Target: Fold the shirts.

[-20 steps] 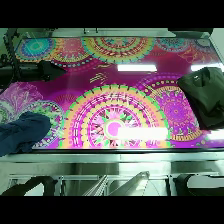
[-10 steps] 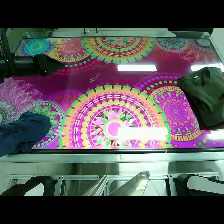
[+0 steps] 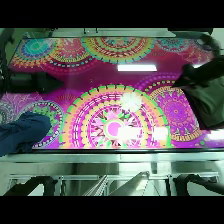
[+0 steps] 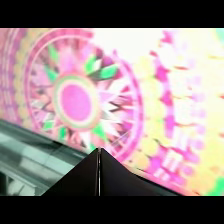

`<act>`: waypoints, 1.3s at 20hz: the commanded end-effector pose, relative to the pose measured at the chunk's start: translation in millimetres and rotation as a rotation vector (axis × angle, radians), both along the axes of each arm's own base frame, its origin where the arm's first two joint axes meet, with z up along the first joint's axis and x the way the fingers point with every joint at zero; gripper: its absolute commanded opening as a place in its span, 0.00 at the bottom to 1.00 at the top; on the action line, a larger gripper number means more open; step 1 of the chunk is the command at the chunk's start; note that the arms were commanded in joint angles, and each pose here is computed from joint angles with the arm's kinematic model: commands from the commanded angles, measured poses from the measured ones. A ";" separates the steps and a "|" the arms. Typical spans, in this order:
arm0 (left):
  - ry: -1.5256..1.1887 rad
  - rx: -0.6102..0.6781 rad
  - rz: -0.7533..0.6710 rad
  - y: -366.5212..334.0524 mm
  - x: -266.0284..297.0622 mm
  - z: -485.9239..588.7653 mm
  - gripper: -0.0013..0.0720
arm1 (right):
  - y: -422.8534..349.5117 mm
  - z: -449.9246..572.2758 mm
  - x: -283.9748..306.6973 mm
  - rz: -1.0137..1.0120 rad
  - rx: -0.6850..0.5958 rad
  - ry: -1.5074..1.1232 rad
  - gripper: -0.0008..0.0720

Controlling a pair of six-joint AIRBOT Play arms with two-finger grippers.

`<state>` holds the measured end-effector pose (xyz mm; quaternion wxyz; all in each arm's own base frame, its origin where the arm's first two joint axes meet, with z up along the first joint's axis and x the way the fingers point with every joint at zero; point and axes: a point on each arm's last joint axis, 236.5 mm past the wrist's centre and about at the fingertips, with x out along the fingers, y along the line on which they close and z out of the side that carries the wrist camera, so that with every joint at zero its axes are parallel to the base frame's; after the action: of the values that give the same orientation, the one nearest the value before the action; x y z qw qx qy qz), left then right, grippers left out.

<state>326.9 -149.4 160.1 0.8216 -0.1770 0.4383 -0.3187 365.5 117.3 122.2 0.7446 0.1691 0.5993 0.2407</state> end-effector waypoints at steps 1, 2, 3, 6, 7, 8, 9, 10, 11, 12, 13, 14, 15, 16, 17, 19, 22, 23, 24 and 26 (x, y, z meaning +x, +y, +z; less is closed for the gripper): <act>0.134 -0.006 0.021 -1.3 -60.4 -55.8 0.02 | 101.9 -20.7 -17.9 0.142 0.041 -0.128 0.03; 0.165 -0.008 0.024 -1.8 -76.4 -72.7 0.02 | 122.5 -35.7 -27.7 0.150 0.048 -0.152 0.03; 0.189 -0.011 0.035 -2.0 -90.2 -88.0 0.02 | 137.8 -51.1 -39.2 0.160 0.049 -0.164 0.03; 0.191 -0.024 0.090 -0.1 -107.1 -107.7 0.02 | 158.9 -93.1 -68.3 0.171 0.046 -0.141 0.03; 0.183 -0.026 0.094 -0.1 -110.4 -108.1 0.02 | 159.5 -98.6 -73.1 0.166 0.055 -0.118 0.03; 0.178 -0.028 0.097 -0.2 -113.2 -108.0 0.02 | 159.4 -99.2 -73.7 0.163 0.059 -0.113 0.03; 0.173 -0.028 0.098 -0.3 -114.7 -107.7 0.02 | 160.1 -97.5 -73.2 0.162 0.064 -0.118 0.03; 0.173 -0.030 0.097 -0.7 -115.1 -107.2 0.02 | 160.4 -96.2 -71.8 0.158 0.067 -0.125 0.03; 0.183 -0.032 0.101 -0.7 -115.6 -107.9 0.02 | 161.1 -95.7 -72.0 0.156 0.071 -0.122 0.03; 0.189 -0.035 0.104 -0.9 -115.6 -108.2 0.02 | 161.4 -95.6 -72.4 0.157 0.072 -0.121 0.04; 0.194 -0.035 0.104 -0.8 -115.0 -109.4 0.02 | 161.9 -95.4 -72.5 0.155 0.075 -0.119 0.04; 0.202 -0.033 0.105 -0.4 -114.3 -111.5 0.02 | 161.8 -95.8 -72.5 0.155 0.074 -0.119 0.04; 0.212 -0.034 0.107 -0.3 -113.3 -113.8 0.02 | 161.8 -95.8 -72.5 0.155 0.074 -0.119 0.04; 0.224 -0.034 0.107 -0.3 -112.4 -116.3 0.02 | 161.8 -95.7 -72.4 0.155 0.074 -0.119 0.04; 0.235 -0.034 0.108 -0.2 -111.8 -118.6 0.02 | 161.8 -95.9 -72.4 0.155 0.074 -0.119 0.04; 0.245 -0.035 0.113 0.2 -109.5 -121.3 0.02 | 161.8 -96.0 -72.3 0.155 0.074 -0.119 0.04; 0.203 -0.034 0.121 1.4 -104.6 -116.7 0.02 | 161.8 -96.0 -72.3 0.155 0.074 -0.119 0.04; 0.177 -0.035 0.130 2.4 -102.4 -112.6 0.02 | 161.8 -96.0 -72.3 0.155 0.074 -0.119 0.04; 0.143 -0.035 0.144 4.0 -99.1 -107.1 0.02 | 161.8 -96.0 -72.3 0.155 0.074 -0.119 0.04; 0.091 -0.038 0.163 6.1 -95.3 -97.8 0.03 | 161.8 -96.0 -72.3 0.155 0.074 -0.119 0.04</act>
<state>224.6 -146.6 51.7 0.8007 -0.2456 0.4832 -0.2553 293.4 278.9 26.3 0.7512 0.1351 0.5560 0.3291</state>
